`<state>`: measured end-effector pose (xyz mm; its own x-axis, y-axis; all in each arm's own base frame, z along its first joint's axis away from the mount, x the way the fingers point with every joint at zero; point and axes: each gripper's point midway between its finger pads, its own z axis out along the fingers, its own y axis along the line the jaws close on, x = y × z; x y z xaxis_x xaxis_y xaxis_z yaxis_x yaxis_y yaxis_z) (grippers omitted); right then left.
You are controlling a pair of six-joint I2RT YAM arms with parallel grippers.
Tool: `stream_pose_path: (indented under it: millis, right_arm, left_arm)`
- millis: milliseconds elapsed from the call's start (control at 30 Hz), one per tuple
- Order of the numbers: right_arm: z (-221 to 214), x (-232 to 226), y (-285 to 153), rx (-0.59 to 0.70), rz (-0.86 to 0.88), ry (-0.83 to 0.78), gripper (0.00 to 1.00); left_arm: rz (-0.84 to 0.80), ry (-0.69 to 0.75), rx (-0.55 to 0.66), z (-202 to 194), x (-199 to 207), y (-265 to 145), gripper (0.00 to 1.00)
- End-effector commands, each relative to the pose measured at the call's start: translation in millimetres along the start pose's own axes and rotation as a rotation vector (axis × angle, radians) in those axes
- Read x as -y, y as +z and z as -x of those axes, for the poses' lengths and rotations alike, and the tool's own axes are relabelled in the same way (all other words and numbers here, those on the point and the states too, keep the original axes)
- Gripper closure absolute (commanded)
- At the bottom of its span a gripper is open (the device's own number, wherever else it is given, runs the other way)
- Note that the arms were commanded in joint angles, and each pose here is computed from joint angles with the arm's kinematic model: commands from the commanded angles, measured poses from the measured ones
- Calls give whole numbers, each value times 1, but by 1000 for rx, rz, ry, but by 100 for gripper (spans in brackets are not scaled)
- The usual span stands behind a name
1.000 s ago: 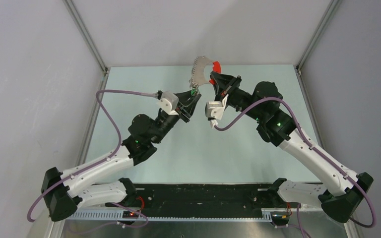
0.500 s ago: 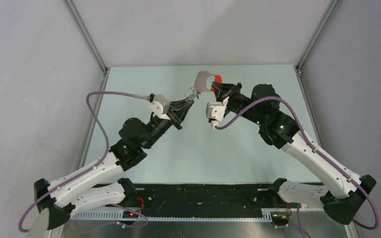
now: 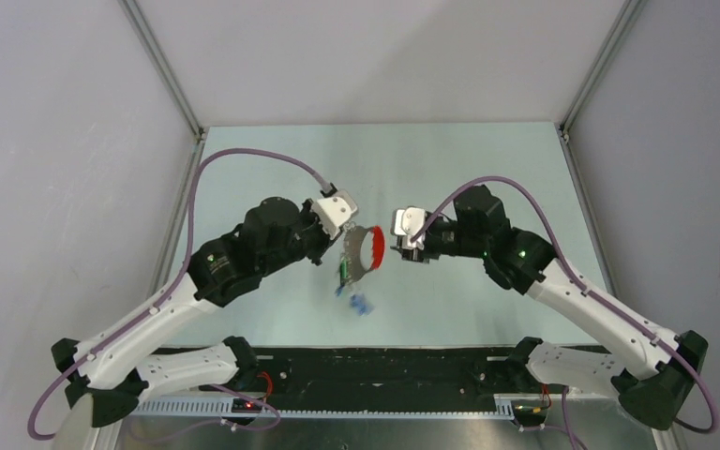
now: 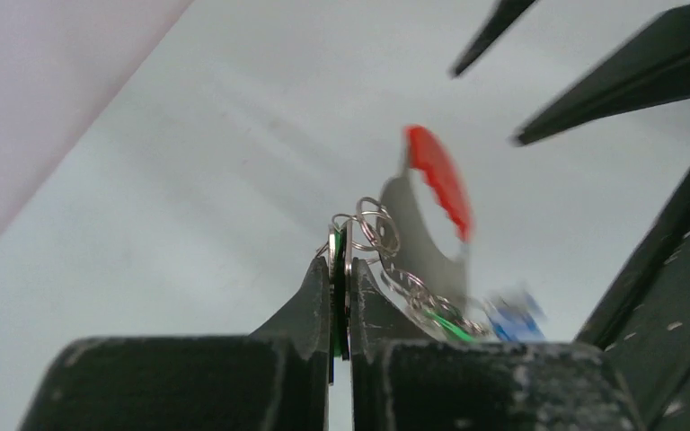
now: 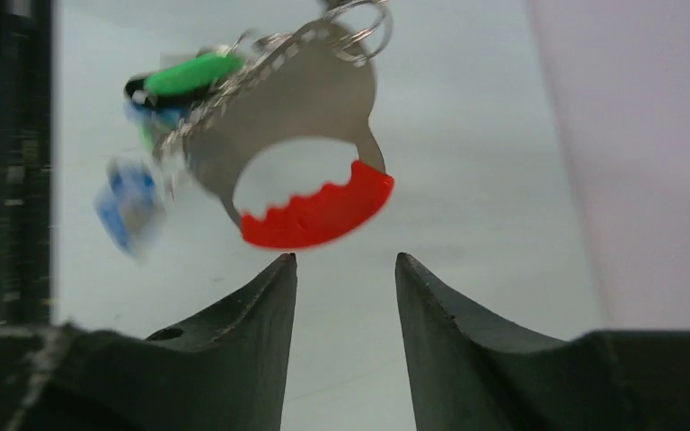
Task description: Remove the keys from the keyring
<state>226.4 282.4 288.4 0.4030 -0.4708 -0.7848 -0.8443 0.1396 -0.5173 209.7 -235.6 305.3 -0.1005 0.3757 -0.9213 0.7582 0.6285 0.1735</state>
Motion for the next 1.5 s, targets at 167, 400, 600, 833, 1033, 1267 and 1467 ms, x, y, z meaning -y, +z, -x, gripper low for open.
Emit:
stream_pose_path:
  millis: [167, 400, 600, 833, 1033, 1267, 1467]
  right_arm:
    - [46, -49, -32, 260, 125, 345, 42]
    - [67, -34, -19, 353, 100, 510, 47]
    - [80, -6, -6, 435, -9, 463, 52]
    - [71, 8, 11, 427, -57, 418, 53]
    - [52, 3, 36, 361, -52, 479, 60]
    - [41, -35, 53, 278, 42, 473, 64]
    - [53, -49, 39, 334, 93, 448, 64]
  left_arm:
    - [0, 699, -68, 15, -35, -9, 100]
    - [15, 999, -29, 20, -40, 8, 100]
    - [-48, 1109, 127, 25, -19, -4, 100]
    - [-23, 1166, 223, 19, -11, -13, 100]
    - [25, 1120, 319, 28, -9, -20, 100]
    - [51, 1007, 414, 37, -6, -21, 100]
    - [37, 973, 474, 39, -2, -22, 100]
